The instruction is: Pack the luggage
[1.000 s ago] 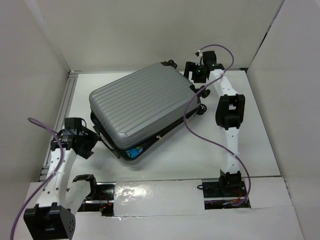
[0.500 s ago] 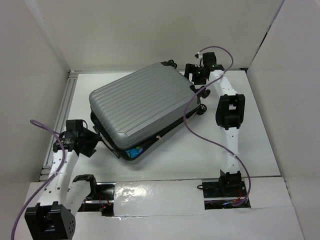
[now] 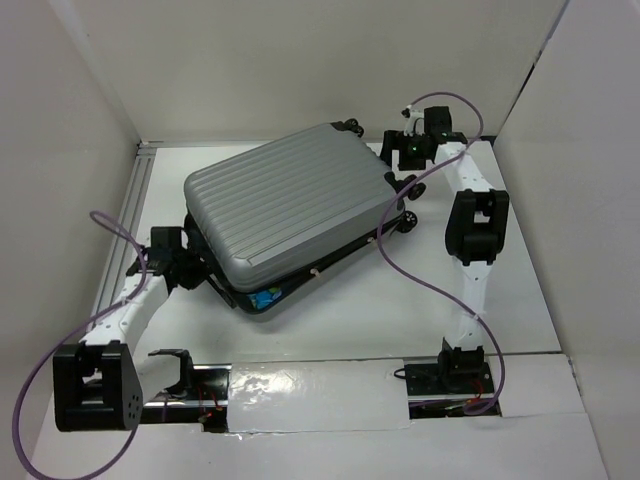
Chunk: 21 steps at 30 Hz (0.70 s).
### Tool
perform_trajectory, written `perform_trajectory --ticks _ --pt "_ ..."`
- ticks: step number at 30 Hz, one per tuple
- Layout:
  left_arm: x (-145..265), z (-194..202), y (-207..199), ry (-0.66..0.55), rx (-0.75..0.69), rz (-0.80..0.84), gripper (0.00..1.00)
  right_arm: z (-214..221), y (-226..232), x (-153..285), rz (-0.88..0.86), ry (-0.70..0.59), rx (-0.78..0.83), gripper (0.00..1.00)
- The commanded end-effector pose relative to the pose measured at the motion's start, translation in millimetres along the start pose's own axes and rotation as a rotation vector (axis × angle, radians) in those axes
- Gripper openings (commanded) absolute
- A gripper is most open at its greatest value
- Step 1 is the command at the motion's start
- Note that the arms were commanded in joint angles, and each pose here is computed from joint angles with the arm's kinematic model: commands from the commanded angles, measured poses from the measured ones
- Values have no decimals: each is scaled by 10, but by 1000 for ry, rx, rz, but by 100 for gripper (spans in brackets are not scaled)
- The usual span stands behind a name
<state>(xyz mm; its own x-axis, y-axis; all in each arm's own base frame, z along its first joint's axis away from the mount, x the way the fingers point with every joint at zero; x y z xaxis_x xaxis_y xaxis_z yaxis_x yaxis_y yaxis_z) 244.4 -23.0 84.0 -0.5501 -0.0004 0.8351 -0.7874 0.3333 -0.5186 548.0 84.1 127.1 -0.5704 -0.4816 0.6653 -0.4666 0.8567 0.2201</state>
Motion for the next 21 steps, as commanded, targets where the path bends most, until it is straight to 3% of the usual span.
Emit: perform_trajectory --ticks 1,2,7,15,21 --pt "-203 209 142 74 -25 -96 9 -396 283 426 -89 -123 105 97" --pt "-207 197 146 66 -25 -100 0 -396 283 426 -89 -123 106 97" --pt "-184 130 13 17 -47 -79 0 -462 17 388 -35 -140 114 98" --pt "-433 -216 -564 -96 -311 59 0 -214 -477 289 -8 -101 31 98" --pt "-840 -284 -1304 21 -592 154 0 28 -482 517 -39 -75 39 96"
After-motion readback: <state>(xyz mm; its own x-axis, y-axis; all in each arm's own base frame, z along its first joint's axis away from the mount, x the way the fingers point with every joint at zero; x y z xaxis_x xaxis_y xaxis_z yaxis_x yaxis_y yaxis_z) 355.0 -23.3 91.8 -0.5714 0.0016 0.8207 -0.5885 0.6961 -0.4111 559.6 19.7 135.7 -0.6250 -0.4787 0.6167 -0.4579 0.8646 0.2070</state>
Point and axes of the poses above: each gripper's point midway between its finger pads, its own x axis back along the fingers, its own y axis along the line the jaws close on, z = x × y, the point moved 3 cm from there along x, back along the fingers, and after that the axes turned 12 degrees about x, right-handed, at the moved point
